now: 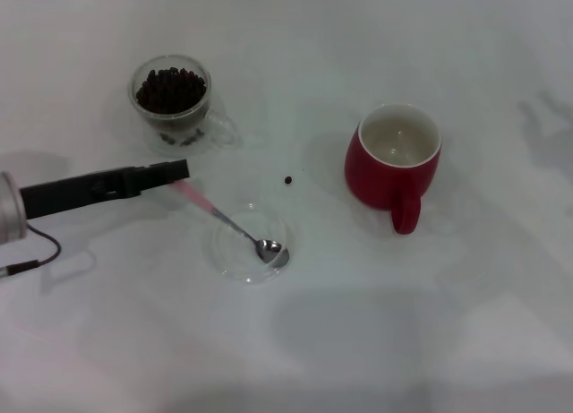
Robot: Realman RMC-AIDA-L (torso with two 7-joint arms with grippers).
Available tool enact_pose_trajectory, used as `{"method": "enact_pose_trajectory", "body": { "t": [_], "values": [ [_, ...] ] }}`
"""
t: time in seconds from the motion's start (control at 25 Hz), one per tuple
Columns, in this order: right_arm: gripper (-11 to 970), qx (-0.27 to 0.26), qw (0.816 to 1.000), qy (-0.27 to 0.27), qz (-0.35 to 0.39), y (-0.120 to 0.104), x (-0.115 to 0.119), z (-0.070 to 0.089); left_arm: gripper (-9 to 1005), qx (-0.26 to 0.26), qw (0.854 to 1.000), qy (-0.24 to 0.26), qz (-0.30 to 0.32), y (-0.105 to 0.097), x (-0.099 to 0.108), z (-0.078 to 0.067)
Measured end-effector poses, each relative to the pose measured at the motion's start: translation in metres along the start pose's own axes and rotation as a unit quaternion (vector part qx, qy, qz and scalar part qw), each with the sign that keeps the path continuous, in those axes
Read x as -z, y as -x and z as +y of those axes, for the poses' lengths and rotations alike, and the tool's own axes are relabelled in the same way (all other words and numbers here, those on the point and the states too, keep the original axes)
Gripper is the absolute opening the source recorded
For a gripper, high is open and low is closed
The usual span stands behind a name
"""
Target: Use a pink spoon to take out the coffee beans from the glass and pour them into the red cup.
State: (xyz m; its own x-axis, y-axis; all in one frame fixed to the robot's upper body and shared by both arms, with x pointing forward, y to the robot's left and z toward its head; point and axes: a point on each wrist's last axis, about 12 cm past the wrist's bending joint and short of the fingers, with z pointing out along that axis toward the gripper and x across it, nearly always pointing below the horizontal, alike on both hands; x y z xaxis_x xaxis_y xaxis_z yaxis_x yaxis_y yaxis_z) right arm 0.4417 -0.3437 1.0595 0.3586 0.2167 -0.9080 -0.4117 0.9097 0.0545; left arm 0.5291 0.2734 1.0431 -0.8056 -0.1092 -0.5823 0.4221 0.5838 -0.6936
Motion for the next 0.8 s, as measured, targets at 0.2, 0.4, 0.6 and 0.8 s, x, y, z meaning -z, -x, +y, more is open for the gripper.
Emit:
{"method": "enact_pose_trajectory", "body": {
  "t": [0.2,0.4,0.6,0.8],
  "values": [
    [349,0.001,1.000,0.000,-0.003,0.001,-0.001,0.000,407,-0.001,1.000,0.016,-0.022,-0.001,0.014,0.008],
    [349,0.004,1.000,0.001,-0.005,0.001,-0.001,0.000,649,-0.006,0.999,0.028,-0.033,-0.002,0.026,0.014],
    [349,0.006,1.000,0.005,-0.012,0.003,-0.002,0.001,666,-0.029,0.996,0.051,-0.069,0.003,0.045,0.023],
    [349,0.015,1.000,0.012,-0.025,0.005,-0.002,0.003,666,-0.084,0.984,0.086,-0.131,0.009,0.072,0.031]
  ]
}}
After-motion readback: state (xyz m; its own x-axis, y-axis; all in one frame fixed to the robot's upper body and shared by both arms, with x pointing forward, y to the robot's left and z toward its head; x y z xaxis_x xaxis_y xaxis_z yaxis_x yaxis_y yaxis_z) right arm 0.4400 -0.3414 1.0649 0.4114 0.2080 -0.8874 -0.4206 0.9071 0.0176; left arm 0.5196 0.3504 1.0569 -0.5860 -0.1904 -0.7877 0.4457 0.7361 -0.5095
